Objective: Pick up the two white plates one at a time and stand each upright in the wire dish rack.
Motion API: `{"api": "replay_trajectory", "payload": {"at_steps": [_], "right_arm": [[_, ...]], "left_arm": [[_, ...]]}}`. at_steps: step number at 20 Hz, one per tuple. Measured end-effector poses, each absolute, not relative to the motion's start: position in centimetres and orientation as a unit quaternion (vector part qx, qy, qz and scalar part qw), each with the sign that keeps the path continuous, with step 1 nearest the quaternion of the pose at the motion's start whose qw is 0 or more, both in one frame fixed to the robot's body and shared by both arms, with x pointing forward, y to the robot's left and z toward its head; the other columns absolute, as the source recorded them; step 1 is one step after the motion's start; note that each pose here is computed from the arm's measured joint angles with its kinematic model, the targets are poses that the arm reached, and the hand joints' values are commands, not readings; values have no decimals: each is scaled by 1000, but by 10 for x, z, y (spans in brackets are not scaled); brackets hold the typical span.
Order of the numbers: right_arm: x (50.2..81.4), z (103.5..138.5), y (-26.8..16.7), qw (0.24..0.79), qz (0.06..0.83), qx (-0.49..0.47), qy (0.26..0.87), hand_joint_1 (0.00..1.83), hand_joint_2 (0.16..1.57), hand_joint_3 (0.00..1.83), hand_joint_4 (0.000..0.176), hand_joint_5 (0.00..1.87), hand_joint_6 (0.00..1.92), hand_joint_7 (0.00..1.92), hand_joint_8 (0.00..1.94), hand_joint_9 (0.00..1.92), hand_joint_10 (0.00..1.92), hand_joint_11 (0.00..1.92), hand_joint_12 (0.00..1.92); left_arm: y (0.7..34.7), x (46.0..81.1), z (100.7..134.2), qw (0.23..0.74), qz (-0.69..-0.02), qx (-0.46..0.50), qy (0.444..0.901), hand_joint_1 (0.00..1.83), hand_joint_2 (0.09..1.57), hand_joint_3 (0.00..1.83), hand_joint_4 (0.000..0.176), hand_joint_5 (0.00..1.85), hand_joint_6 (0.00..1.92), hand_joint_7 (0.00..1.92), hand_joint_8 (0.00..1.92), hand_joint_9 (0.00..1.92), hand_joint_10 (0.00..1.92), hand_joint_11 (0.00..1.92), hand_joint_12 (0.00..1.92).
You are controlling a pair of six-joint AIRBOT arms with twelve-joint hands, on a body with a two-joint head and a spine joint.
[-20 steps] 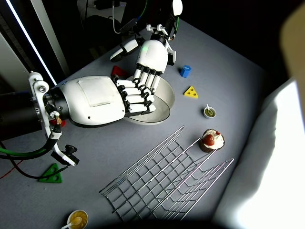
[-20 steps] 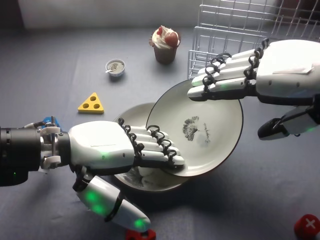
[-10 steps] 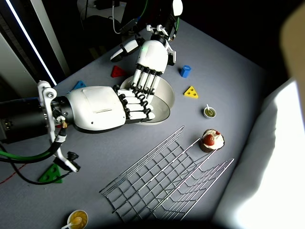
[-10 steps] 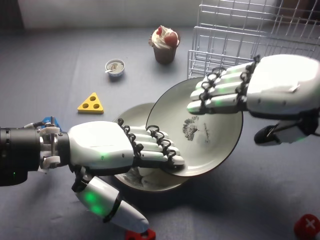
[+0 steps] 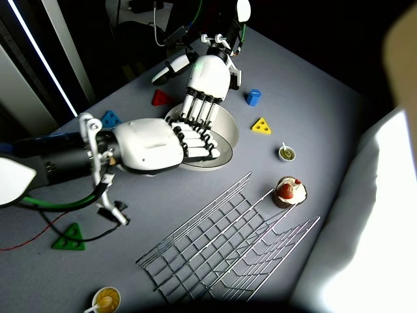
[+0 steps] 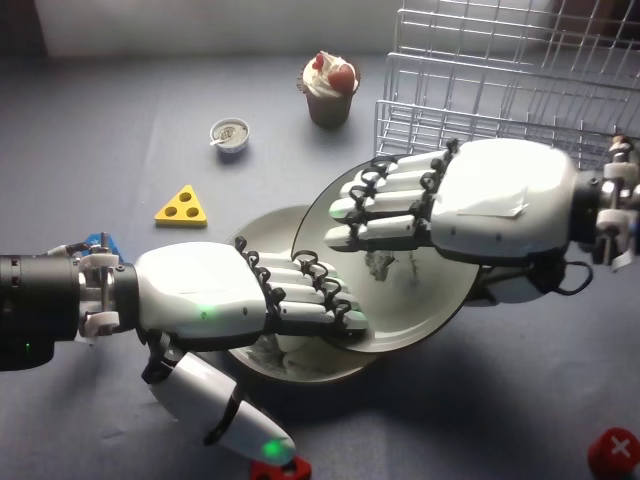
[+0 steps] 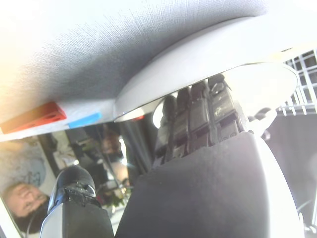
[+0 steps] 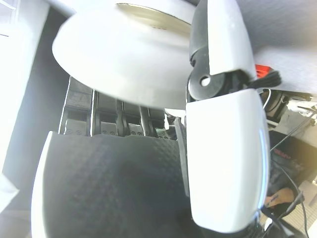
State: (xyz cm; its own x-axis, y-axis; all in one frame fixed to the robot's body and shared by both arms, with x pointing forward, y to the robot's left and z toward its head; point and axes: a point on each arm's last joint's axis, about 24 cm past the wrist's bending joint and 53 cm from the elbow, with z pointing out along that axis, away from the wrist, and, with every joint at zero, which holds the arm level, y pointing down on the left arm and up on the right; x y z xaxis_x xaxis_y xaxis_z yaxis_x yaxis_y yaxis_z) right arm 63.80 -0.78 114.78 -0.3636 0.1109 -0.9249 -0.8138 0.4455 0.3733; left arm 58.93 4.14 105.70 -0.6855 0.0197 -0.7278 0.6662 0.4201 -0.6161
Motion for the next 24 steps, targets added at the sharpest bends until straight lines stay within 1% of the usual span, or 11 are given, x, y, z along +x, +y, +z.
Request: {"api": "replay_trajectory", "payload": {"at_steps": [1, 3, 4, 5, 6, 7, 8, 12, 15, 18, 24], "right_arm": [[639, 1144, -7, 501, 460, -253, 689, 1380, 995, 3, 0, 344, 9, 261, 7, 243, 8, 300, 41], [644, 1142, -8, 501, 457, -246, 693, 1444, 1037, 3, 0, 541, 13, 433, 10, 510, 22, 530, 132], [647, 1143, -10, 503, 457, -239, 693, 1444, 1037, 3, 0, 541, 13, 433, 10, 510, 22, 530, 132], [649, 1144, -12, 504, 458, -234, 694, 1486, 1058, 2, 0, 731, 20, 674, 22, 732, 29, 777, 198], [648, 1147, -11, 507, 462, -236, 689, 1762, 975, 81, 0, 819, 8, 780, 10, 830, 15, 816, 1092], [647, 1148, -10, 508, 462, -240, 686, 1547, 1041, 26, 0, 919, 829, 979, 502, 1000, 665, 996, 1238], [647, 1151, -10, 509, 468, -238, 682, 1501, 1074, 6, 0, 897, 1010, 990, 647, 1020, 844, 994, 1355], [641, 1159, -8, 512, 482, -240, 670, 1489, 1083, 1, 0, 888, 1058, 989, 689, 1021, 893, 991, 1388], [635, 1164, -4, 511, 490, -243, 663, 1493, 1054, 0, 0, 973, 956, 1089, 516, 1114, 724, 1009, 1347], [622, 1169, 5, 504, 507, -247, 654, 1493, 1052, 0, 0, 977, 951, 1095, 505, 1118, 715, 1011, 1342], [610, 1189, 7, 505, 517, -254, 642, 1493, 1053, 2, 0, 971, 941, 1077, 549, 1116, 726, 1008, 1353]], "left_arm": [[41, 589, 1057, 329, -491, 221, 775, 0, 950, 0, 0, 186, 3, 201, 1, 175, 1, 171, 0], [42, 590, 1057, 330, -491, 223, 775, 7, 952, 1, 0, 198, 8, 202, 8, 167, 8, 172, 7], [42, 590, 1057, 330, -490, 223, 775, 7, 952, 1, 0, 198, 8, 202, 8, 167, 8, 172, 7], [42, 590, 1057, 330, -490, 223, 775, 11, 950, 0, 0, 204, 6, 214, 9, 182, 10, 180, 10], [42, 590, 1057, 330, -490, 223, 775, 1, 948, 0, 0, 184, 0, 197, 1, 168, 3, 162, 2], [42, 590, 1057, 330, -490, 222, 776, 0, 951, 0, 0, 176, 0, 189, 0, 165, 1, 162, 2], [43, 590, 1057, 330, -490, 222, 775, 0, 948, 0, 0, 166, 0, 175, 0, 148, 0, 153, 0], [45, 592, 1058, 331, -489, 217, 777, 0, 948, 0, 0, 163, 0, 170, 0, 144, 0, 150, 0], [53, 597, 1068, 340, -485, 202, 780, 0, 954, 2, 0, 182, 7, 198, 10, 180, 13, 172, 9], [63, 604, 1085, 359, -476, 196, 779, 0, 954, 2, 0, 183, 6, 200, 9, 182, 12, 173, 9], [119, 628, 1110, 400, -440, 152, 790, 0, 958, 3, 0, 174, 0, 195, 4, 172, 4, 166, 6]]}}
